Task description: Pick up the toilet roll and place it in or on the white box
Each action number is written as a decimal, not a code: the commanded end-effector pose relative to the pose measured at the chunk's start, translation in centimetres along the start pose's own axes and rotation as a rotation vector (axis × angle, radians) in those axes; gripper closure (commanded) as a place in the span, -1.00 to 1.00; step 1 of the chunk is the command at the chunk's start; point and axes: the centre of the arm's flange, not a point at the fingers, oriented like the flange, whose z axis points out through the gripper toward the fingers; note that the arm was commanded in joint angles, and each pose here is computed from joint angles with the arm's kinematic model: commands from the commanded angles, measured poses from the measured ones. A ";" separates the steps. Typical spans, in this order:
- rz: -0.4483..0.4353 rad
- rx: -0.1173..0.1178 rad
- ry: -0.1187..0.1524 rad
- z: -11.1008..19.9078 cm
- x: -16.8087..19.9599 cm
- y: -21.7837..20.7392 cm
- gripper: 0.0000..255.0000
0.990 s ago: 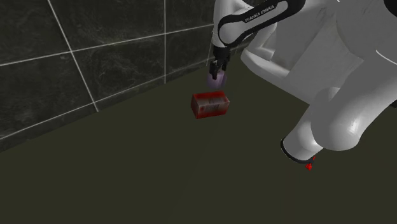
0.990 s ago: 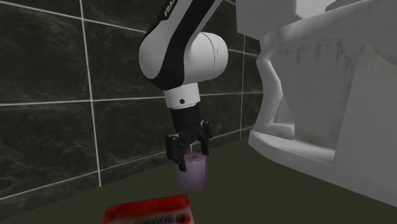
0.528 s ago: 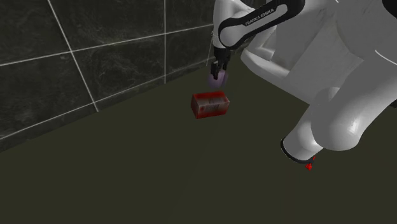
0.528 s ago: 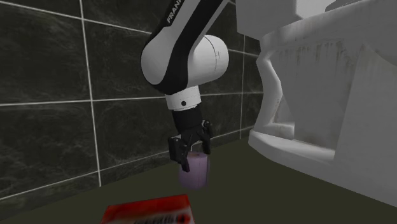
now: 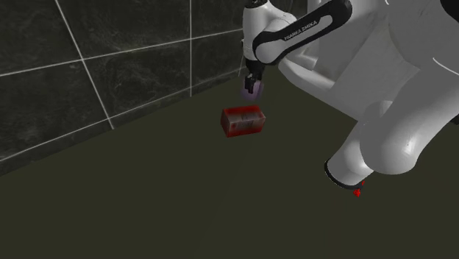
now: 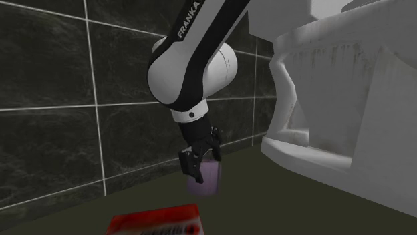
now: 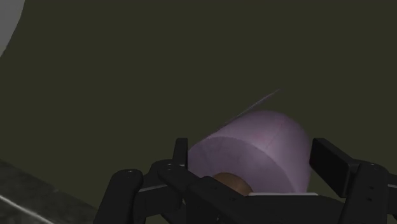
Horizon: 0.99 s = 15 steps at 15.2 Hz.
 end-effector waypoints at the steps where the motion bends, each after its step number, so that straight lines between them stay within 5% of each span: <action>1: 0.112 0.168 -0.024 1.3 0.2 -1.6 1.00; 15: 0.110 0.169 -0.021 -5.4 -1.1 1.9 1.00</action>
